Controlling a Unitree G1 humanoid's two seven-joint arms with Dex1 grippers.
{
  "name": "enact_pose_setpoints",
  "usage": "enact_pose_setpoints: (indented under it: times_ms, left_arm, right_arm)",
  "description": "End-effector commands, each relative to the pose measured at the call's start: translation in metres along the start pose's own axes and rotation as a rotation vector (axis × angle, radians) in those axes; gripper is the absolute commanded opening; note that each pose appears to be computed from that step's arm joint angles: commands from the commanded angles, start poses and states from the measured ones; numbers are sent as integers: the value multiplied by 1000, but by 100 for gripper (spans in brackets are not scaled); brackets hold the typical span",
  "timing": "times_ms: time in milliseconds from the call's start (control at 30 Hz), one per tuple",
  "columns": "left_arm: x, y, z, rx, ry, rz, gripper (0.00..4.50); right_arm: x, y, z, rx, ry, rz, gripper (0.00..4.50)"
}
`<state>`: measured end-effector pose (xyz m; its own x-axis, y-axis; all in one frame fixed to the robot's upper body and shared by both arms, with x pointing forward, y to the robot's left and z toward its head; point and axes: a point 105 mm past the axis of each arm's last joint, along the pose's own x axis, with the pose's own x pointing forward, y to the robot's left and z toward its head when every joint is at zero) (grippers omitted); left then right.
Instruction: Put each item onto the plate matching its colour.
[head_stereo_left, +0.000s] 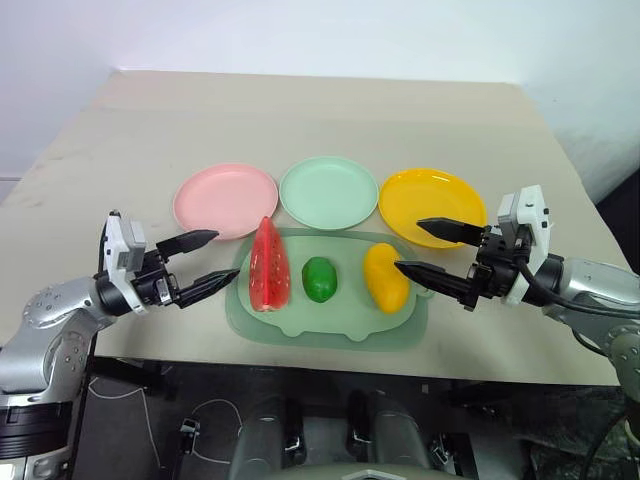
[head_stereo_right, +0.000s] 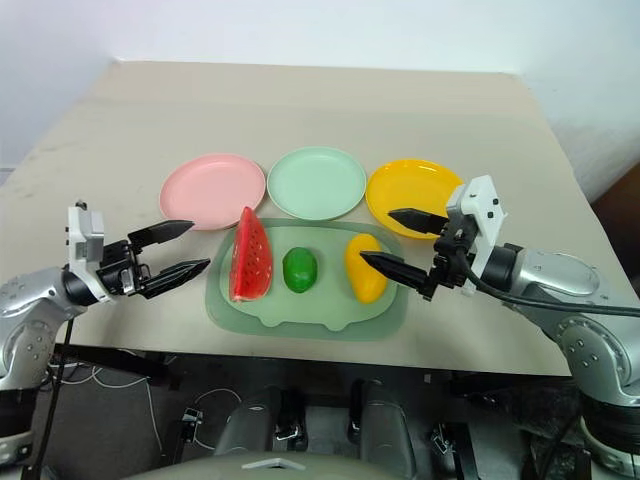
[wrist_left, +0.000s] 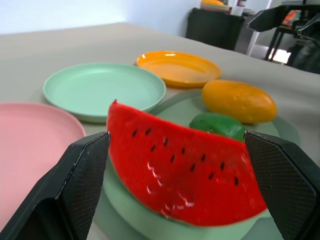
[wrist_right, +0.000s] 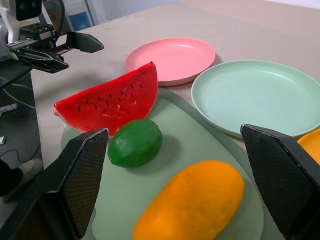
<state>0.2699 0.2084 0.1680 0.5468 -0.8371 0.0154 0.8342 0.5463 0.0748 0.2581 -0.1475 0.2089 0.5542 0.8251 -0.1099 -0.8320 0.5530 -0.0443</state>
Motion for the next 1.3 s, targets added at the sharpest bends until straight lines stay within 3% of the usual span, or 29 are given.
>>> enact_pose_setpoints:
  times_ms: [33,433,700,1033,1300]
  left_arm:
    - [-2,-2,12,52,-29,8,448]
    - [-3,-4,12,49,-21,5,448]
    - [7,-6,13,49,-30,-28,448]
    - [6,-4,8,56,-27,-15,448]
    - [14,-5,8,60,-42,-17,448]
  right_arm:
    - [1,-1,8,-33,-28,12,450]
    - [7,-3,4,-36,-28,29,450]
    - [7,-8,3,7,-8,-50,450]
    - [16,0,-5,79,129,-51,450]
    - [34,-15,-20,239,203,-192,450]
